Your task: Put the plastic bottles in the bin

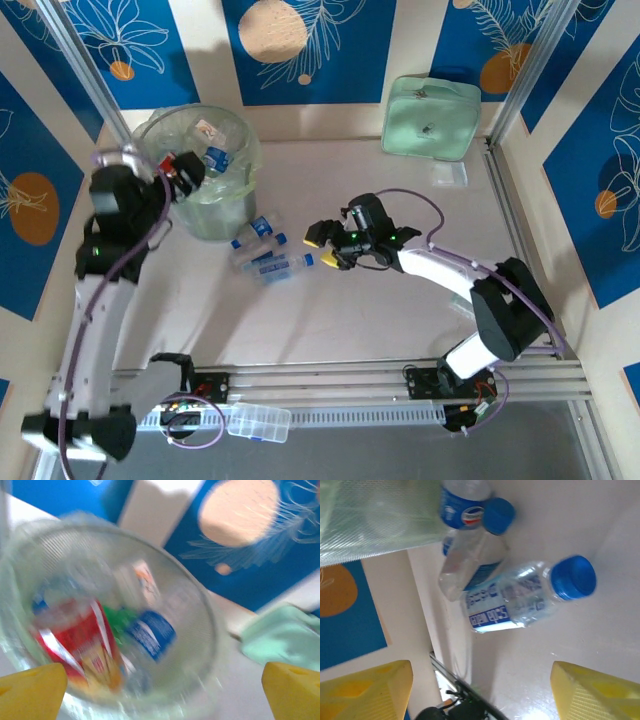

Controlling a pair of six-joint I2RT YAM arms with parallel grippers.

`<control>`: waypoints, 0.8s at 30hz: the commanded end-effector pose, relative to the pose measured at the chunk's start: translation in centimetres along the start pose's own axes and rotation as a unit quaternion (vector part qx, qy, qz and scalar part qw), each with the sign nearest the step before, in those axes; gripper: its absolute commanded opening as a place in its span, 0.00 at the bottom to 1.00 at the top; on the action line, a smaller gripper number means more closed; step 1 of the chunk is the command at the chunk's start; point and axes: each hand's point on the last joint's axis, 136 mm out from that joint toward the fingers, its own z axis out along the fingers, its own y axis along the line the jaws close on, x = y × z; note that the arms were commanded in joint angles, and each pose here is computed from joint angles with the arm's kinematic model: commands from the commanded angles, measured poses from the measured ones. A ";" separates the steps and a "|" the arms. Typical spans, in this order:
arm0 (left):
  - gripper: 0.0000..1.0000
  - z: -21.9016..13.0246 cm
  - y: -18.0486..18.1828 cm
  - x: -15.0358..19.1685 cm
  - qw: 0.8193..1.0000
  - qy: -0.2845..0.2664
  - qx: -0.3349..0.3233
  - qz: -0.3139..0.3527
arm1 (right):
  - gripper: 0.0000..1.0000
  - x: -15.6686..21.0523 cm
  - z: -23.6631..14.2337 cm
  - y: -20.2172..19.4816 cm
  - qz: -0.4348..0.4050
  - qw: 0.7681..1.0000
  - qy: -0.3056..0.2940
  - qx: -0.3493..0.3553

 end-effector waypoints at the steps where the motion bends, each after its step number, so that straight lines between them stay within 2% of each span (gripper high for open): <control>1: 0.99 0.0 -3.1 2.8 0.993 0.050 0.093 -0.045 | 0.72 -0.3 1.2 -1.0 0.103 0.995 0.002 0.001; 6: 0.99 -1.5 -2.8 8.6 0.992 0.095 0.059 0.062 | 0.72 -0.7 3.3 -3.2 0.169 0.985 -0.001 0.033; 13: 0.99 -2.7 1.4 15.4 0.983 0.181 0.018 0.037 | 0.73 -1.2 6.0 -4.7 0.217 0.975 -0.008 0.053; 24: 0.97 -4.1 3.1 16.5 0.979 0.189 0.005 0.083 | 0.68 -2.2 8.6 -5.3 0.245 0.968 -0.014 0.056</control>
